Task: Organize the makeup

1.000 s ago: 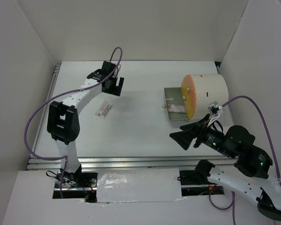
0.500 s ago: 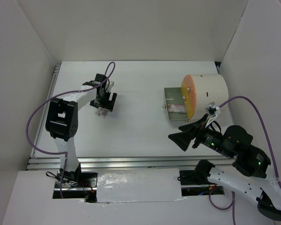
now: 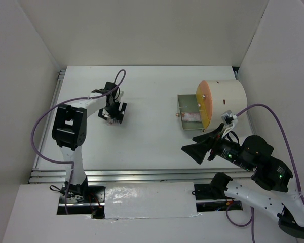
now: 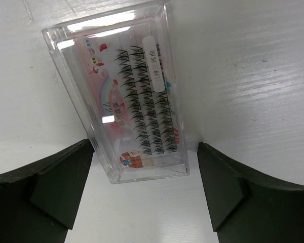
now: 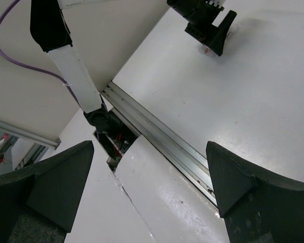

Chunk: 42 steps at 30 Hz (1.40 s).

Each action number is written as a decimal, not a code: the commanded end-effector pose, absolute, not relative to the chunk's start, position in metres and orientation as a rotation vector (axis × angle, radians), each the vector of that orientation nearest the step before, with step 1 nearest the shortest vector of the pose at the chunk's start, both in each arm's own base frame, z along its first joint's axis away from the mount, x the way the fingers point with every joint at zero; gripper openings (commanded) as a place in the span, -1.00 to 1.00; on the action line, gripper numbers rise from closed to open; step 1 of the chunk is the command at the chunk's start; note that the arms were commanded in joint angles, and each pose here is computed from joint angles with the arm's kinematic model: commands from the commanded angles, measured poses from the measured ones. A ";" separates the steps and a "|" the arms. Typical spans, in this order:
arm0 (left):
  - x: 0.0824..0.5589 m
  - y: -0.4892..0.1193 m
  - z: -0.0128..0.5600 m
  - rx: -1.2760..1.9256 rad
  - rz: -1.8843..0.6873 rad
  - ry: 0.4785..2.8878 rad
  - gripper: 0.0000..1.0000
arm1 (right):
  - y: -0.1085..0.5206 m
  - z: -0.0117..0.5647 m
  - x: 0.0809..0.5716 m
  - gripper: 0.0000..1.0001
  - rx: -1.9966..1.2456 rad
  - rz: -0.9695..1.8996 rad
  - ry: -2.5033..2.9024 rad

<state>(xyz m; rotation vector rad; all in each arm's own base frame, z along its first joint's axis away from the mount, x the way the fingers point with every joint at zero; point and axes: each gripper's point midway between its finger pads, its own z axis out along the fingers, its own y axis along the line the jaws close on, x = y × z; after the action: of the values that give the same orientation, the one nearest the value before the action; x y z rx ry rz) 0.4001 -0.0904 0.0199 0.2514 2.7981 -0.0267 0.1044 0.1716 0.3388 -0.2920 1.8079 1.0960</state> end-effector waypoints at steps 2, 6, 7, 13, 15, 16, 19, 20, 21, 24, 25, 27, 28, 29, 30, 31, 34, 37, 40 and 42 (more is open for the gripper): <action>0.403 -0.091 0.024 0.212 0.001 2.792 0.92 | 0.172 0.348 0.104 1.00 -0.300 1.111 1.759; 0.408 -0.086 0.023 0.185 0.050 2.794 0.89 | 0.174 0.348 0.105 1.00 -0.304 1.111 1.762; 0.409 -0.086 0.021 0.183 0.051 2.797 0.91 | 0.174 0.348 0.105 1.00 -0.305 1.111 1.764; 0.409 -0.090 0.004 0.164 0.006 2.847 0.61 | 0.173 0.345 0.107 1.00 -0.301 1.096 1.771; 0.407 -0.091 0.002 0.161 -0.005 2.849 0.40 | 0.173 0.347 0.106 1.00 -0.304 1.099 1.768; 0.407 -0.093 0.001 0.160 -0.023 2.852 0.36 | 0.173 0.347 0.107 1.00 -0.303 1.096 1.767; 0.406 -0.097 -0.002 0.153 -0.064 2.865 0.15 | 0.173 0.347 0.107 1.00 -0.303 1.094 1.772; 0.404 -0.097 -0.002 0.152 -0.064 2.876 -0.13 | 0.173 0.348 0.106 1.00 -0.306 1.094 1.770; 0.408 -0.100 0.004 0.144 -0.079 2.864 -0.27 | 0.173 0.348 0.107 1.00 -0.304 1.091 1.771; 0.416 -0.122 0.030 0.113 -0.226 2.793 -0.34 | 0.170 0.350 0.106 1.00 -0.301 1.088 1.765; 0.417 -0.132 0.037 0.118 -0.279 2.772 -0.35 | 0.170 0.350 0.105 1.00 -0.305 1.090 1.764; 0.416 -0.164 0.062 0.128 -0.414 2.706 -0.38 | 0.166 0.354 0.108 1.00 -0.284 1.069 1.755; 0.415 -0.177 0.071 0.140 -0.466 2.675 -0.38 | 0.165 0.356 0.108 1.00 -0.284 1.071 1.748; 0.410 -0.194 0.079 0.158 -0.549 2.653 -0.37 | 0.166 0.357 0.108 1.00 -0.285 1.070 1.746; 0.411 -0.219 0.101 0.139 -0.624 2.576 -0.37 | 0.165 0.359 0.109 1.00 -0.280 1.069 1.741; 0.409 -0.234 0.112 0.139 -0.681 2.539 -0.36 | 0.165 0.360 0.109 1.00 -0.277 1.070 1.739; 0.399 -0.293 0.158 0.107 -0.905 2.392 -0.32 | 0.164 0.366 0.111 1.00 -0.261 1.065 1.731; 0.396 -0.344 0.205 0.099 -1.033 2.257 -0.28 | 0.161 0.373 0.111 1.00 -0.245 1.064 1.725; 0.391 -0.389 0.230 0.080 -1.133 2.201 -0.27 | 0.157 0.376 0.109 1.00 -0.232 1.073 1.716; 0.396 -0.408 0.232 0.025 -1.207 2.186 -0.27 | 0.155 0.377 0.107 1.00 -0.223 1.079 1.710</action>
<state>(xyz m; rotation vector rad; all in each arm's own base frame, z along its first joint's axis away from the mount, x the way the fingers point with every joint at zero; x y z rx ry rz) 0.3745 -0.3786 0.1938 0.1657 2.3122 -1.0320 0.1099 0.1620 0.3606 -0.2504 1.7557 1.0635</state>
